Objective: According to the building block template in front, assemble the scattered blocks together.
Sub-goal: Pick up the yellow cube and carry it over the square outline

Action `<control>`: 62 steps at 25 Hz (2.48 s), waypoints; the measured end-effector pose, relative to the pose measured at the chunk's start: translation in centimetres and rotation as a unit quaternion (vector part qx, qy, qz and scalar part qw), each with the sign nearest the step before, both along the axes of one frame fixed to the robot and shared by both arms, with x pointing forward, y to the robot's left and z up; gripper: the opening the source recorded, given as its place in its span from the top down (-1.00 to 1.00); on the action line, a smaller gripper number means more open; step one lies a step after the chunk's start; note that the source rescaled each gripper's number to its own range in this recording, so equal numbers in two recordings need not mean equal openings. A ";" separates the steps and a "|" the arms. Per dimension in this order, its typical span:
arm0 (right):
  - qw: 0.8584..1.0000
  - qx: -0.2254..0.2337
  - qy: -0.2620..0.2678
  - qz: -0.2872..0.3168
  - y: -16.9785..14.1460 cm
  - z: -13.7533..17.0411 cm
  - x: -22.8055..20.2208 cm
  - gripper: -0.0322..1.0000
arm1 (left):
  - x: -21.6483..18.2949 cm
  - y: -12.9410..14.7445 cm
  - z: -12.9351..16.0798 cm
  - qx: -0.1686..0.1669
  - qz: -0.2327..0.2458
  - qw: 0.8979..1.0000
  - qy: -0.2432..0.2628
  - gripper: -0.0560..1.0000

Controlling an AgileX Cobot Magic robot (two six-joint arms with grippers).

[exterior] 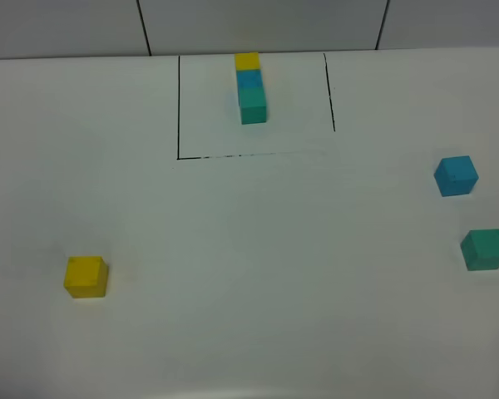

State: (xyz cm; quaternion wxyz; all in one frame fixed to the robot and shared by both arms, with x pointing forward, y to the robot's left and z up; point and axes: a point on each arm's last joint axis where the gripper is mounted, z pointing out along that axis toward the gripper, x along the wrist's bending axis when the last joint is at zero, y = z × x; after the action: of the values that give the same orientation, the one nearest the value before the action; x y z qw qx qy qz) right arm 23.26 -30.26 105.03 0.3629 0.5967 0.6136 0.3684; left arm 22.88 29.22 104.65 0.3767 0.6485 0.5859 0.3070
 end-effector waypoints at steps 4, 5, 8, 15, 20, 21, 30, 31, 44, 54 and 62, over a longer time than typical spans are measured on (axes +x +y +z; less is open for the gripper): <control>1.000 0.000 0.000 0.000 0.0 0.0 0.0 -1.00 | 0.8 -0.2 0.0 -0.007 -0.005 1.000 0.029 -0.51; 1.000 0.000 0.000 0.000 0.0 0.0 0.0 -0.99 | 1.3 -0.2 0.0 -0.007 -0.005 0.999 0.044 -0.59; 1.000 0.000 0.000 0.000 0.0 0.0 0.0 -0.99 | 3.1 -0.3 0.0 -0.007 -0.005 0.995 0.100 -0.79; 1.000 0.000 0.000 0.000 0.0 0.0 0.0 -0.95 | 9.2 -0.7 1.7 -0.031 -0.003 0.989 0.147 -0.85; 1.000 0.000 0.000 0.000 0.0 0.0 0.0 -0.92 | 14.0 -1.0 2.9 -0.032 -0.006 0.979 0.199 -0.85; 1.000 0.000 0.000 0.000 0.0 0.0 0.0 -0.91 | 14.9 -1.0 2.8 -0.032 -0.006 0.977 0.212 -0.85; 1.000 0.000 0.000 0.000 0.0 0.0 0.0 -0.89 | 20.5 -1.2 0.2 -0.027 -0.010 0.958 0.287 -0.83; 1.000 0.000 0.000 0.000 0.0 0.0 0.0 -0.89 | 20.8 -1.2 -0.1 -0.026 -0.009 0.956 0.292 -0.83; 1.000 0.001 0.000 0.000 0.0 0.0 0.0 -0.86 | 23.1 -4.0 -3.0 -0.003 -0.058 0.945 0.321 -0.78; 1.000 0.001 0.000 0.000 0.0 0.0 0.0 -0.84 | 25.4 -6.1 -6.6 0.059 -0.007 0.924 0.377 -0.76; 1.000 0.001 0.000 -0.001 0.0 0.0 0.0 -0.79 | 26.6 -6.7 -9.0 0.072 0.028 0.901 0.427 -0.76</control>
State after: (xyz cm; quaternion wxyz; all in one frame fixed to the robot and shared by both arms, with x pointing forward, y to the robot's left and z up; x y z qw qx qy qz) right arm 23.26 -30.26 105.03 0.3624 0.5976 0.6128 0.3689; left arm 49.48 22.52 95.61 0.0336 0.7260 0.6849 0.0524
